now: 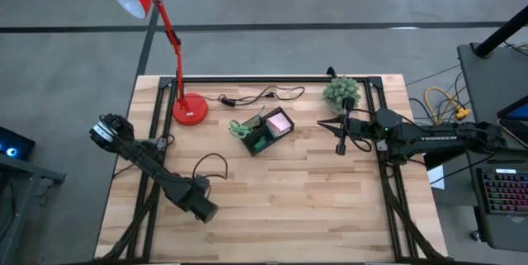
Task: Pick and place office supplies into organizer
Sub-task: Put the pink eraser into the black desk organizer
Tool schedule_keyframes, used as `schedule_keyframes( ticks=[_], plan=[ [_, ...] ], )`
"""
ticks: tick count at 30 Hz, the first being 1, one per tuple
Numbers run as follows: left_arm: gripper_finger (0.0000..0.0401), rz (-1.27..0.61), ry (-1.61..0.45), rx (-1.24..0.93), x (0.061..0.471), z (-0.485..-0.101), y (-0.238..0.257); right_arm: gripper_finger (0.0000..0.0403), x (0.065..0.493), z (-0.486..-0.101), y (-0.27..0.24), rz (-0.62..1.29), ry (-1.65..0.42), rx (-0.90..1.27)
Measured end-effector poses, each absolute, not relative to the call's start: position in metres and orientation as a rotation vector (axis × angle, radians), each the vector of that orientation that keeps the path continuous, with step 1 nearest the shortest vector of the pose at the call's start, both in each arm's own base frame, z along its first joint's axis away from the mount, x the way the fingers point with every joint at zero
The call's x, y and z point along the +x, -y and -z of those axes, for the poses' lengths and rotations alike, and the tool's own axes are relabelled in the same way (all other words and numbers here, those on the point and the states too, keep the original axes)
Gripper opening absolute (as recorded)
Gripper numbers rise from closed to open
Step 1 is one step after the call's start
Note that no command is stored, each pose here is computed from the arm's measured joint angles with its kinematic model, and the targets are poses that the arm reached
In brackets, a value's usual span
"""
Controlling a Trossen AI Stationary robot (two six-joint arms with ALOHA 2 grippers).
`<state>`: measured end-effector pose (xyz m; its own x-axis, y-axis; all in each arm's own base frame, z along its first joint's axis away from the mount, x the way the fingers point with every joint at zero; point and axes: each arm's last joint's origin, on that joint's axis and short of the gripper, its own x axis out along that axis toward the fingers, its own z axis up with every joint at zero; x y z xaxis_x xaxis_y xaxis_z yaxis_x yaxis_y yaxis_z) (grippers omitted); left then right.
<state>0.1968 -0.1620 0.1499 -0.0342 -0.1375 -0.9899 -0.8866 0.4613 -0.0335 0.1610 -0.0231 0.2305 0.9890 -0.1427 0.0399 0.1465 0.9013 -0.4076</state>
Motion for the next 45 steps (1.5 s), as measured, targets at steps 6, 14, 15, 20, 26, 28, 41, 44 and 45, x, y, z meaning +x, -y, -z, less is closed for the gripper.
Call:
schedule_keyframes(
  ticks=[6,14,15,20,26,28,41,44,45],
  plan=[
    [0.0007,-0.759,-1.49,-0.956,0.196,-0.155,0.16,0.0008,0.161,-0.231,0.023,0.149,0.009,-0.425],
    [0.0003,-0.677,-1.453,-0.989,0.205,-0.171,0.164,0.0008,0.161,-0.231,0.023,0.15,0.01,-0.427],
    [0.0003,-0.678,-1.446,-0.991,0.206,-0.172,0.164,0.0008,0.161,-0.231,0.023,0.15,0.01,-0.43],
    [0.0004,-0.673,-1.437,-0.985,0.209,-0.173,0.161,0.0009,0.161,-0.231,0.023,0.15,0.01,-0.43],
    [0.0005,-0.673,-1.436,-0.987,0.209,-0.174,0.162,0.0008,0.161,-0.231,0.023,0.15,0.01,-0.433],
    [0.0007,-0.668,-1.433,-0.992,0.21,-0.176,0.162,0.0008,0.161,-0.231,0.023,0.15,0.01,-0.433],
    [0.0157,-0.823,-1.471,-1.204,0.21,-0.177,0.167,0.0008,0.161,-0.231,0.023,0.15,0.01,-0.43],
    [0.0185,-0.9,-1.424,-1.231,0.211,-0.173,0.168,0.0008,0.161,-0.231,0.023,0.15,0.01,-0.43],
    [0.019,-0.922,-1.411,-1.23,0.211,-0.17,0.168,0.0008,0.161,-0.231,0.023,0.15,0.01,-0.43]
  ],
)
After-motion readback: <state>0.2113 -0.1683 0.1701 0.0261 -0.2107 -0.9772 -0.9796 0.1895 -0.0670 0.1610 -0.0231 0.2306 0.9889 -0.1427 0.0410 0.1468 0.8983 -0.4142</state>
